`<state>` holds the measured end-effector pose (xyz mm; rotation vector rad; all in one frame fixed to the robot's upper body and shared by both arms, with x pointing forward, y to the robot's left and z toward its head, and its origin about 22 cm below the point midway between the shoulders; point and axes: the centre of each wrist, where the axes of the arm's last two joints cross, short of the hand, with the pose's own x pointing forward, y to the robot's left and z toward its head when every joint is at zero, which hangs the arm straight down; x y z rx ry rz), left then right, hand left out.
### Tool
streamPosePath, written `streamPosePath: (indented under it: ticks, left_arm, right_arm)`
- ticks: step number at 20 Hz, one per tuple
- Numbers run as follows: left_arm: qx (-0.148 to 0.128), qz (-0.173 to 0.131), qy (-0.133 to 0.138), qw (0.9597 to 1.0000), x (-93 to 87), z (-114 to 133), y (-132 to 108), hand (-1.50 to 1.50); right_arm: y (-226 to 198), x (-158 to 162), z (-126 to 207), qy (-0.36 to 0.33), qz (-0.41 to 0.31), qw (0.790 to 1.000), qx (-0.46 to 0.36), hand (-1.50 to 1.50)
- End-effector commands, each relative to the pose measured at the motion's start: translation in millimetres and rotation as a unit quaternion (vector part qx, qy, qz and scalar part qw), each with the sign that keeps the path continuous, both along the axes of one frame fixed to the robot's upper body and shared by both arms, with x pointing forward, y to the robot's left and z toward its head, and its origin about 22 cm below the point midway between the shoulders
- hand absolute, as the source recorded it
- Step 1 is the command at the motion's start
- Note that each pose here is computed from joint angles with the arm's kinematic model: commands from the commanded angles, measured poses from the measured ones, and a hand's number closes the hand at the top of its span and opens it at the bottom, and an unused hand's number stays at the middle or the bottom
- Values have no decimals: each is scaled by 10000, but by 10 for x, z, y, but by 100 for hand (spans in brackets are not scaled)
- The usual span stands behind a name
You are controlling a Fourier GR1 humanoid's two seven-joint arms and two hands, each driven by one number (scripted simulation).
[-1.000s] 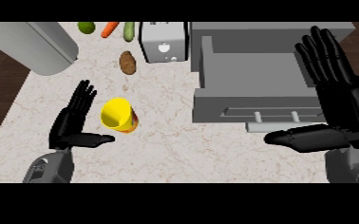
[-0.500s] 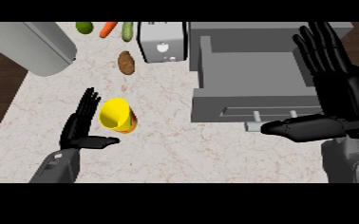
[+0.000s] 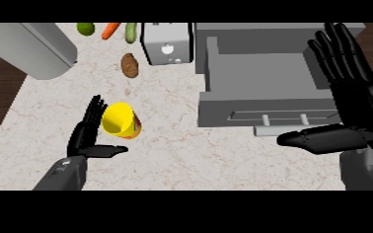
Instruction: Pick up the cup, place it into the drawer and close the drawer
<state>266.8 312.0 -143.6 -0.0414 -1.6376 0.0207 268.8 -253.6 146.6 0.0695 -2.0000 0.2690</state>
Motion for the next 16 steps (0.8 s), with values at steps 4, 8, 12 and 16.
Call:
streamPosePath:
  ticks: [4,8,12,16]
  left_arm:
    - [-164,-133,-257,9994,88,19,-92,-150]
    - [-141,-275,-322,9990,156,64,-103,-150]
    - [-398,-276,-355,9982,120,23,-157,-150]
    - [-842,-759,-321,9930,153,-17,-415,-150]
  right_arm:
    - [34,17,5,-62,82,9999,-20,-150]
    - [-68,110,74,-66,67,9999,-52,-150]
    - [-183,-86,-50,7,7,10000,12,-150]
    - [18,134,74,27,-27,10000,-76,-150]
